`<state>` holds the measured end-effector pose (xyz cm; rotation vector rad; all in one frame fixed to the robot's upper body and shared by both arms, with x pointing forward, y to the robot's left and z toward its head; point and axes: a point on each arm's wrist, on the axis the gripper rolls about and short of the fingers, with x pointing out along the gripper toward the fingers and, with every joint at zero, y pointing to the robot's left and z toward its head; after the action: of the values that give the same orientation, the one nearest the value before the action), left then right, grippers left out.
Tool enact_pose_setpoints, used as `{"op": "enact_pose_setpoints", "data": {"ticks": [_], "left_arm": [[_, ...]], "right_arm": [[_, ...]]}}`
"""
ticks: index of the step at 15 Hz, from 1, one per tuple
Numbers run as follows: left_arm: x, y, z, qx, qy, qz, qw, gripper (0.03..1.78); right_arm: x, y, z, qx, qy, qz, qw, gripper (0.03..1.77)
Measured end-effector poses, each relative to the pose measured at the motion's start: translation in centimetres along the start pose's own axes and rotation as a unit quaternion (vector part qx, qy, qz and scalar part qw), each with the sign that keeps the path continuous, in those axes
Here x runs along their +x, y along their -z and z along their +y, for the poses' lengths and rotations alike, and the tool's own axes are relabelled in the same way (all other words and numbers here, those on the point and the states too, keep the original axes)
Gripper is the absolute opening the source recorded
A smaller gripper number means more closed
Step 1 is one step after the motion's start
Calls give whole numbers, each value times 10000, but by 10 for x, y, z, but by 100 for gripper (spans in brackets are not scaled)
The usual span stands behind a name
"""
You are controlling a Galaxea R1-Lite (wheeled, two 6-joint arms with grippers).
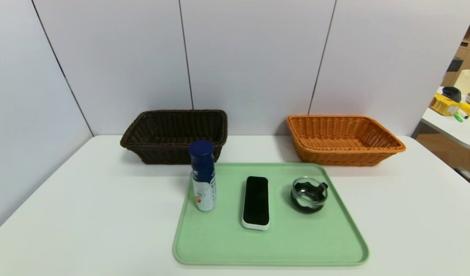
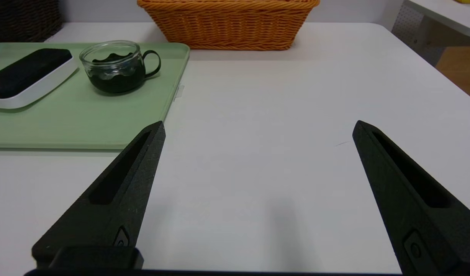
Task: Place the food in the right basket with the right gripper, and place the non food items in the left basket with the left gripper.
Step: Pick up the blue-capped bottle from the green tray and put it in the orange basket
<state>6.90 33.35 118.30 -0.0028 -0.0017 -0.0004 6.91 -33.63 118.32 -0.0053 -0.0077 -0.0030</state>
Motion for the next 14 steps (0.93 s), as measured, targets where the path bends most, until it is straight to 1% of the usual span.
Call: {"op": "enact_pose_setpoints", "data": {"ticks": [4,8,10,14], "left_arm": [[0,0,0,0,0,0,10000,169],[0,0,0,2,0,0,10000,169],[0,0,0,0,0,0,10000,169],[0,0,0,2,0,0,10000,169]], "right_arm": [[0,0,0,-14,-10,32,10000,169],[-2,-4,0,-9,2,380,9993,169],[-3,-17,0,-1,-20,413,9991,169],[1,-57,0,-13,-44,374,9993,169]]}}
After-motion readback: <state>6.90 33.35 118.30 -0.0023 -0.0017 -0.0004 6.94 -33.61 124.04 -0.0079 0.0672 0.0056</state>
